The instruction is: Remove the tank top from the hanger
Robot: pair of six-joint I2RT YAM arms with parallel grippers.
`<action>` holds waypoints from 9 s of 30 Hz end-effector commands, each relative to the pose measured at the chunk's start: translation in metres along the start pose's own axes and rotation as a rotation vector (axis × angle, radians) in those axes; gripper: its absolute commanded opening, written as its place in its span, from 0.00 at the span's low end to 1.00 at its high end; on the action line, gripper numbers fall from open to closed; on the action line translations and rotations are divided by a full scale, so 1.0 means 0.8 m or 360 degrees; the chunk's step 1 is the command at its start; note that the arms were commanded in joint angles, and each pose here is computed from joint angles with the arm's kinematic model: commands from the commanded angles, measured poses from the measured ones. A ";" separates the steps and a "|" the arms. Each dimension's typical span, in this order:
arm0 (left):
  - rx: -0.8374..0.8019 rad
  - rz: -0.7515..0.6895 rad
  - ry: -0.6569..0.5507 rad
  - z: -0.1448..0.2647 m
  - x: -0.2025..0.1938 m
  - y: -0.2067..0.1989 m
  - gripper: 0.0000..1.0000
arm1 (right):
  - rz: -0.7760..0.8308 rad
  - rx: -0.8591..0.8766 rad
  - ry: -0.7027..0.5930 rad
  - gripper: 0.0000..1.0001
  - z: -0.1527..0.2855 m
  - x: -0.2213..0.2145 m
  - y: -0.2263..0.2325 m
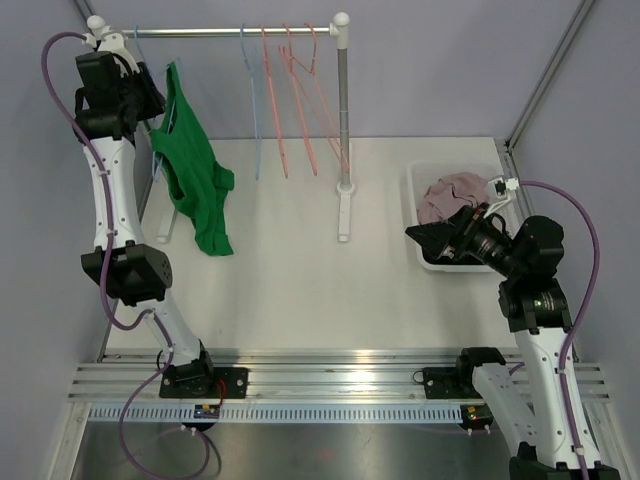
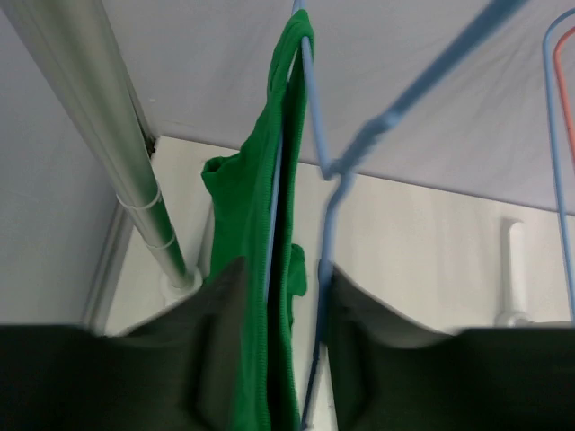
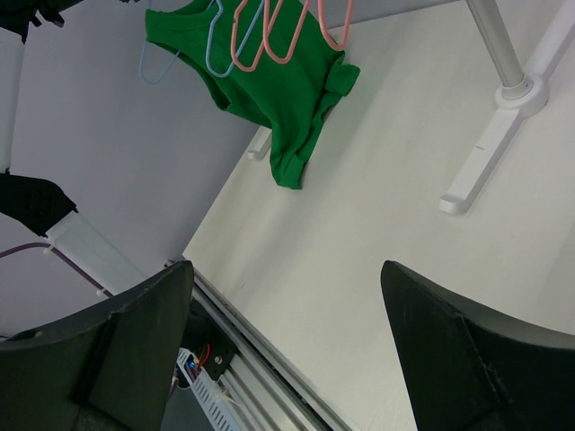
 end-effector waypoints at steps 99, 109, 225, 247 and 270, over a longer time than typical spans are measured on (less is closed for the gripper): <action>-0.1347 0.0071 0.1089 0.405 -0.444 -0.213 0.00 | 0.0376 -0.0461 0.0331 0.00 -0.147 -0.177 -0.038; -0.1464 -0.0007 0.1248 0.419 -0.468 -0.212 0.00 | 0.0414 -0.1049 0.0374 0.00 -0.129 -0.142 -0.114; -0.0841 0.0308 0.0279 0.048 -0.028 -0.183 0.24 | 0.0441 -0.0106 0.0832 0.99 -0.122 -0.197 0.067; -0.0303 0.0273 -0.0265 0.304 -0.041 -0.093 0.99 | 0.0895 -0.0367 0.1601 0.99 -0.208 -0.395 0.020; -0.0095 0.0138 -0.0218 0.305 -0.249 0.033 0.99 | 0.0962 -0.0917 0.1025 0.00 -0.170 -0.141 0.001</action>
Point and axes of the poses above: each gripper's point midway between its finger pads, its own z axis back along the fingers, its own y axis along the line the jaws close on, x = y × z, the point moved 2 cm from there along z, back along the fingers, and after that the axes turned 15 degrees about z, right-handed, at the moved point
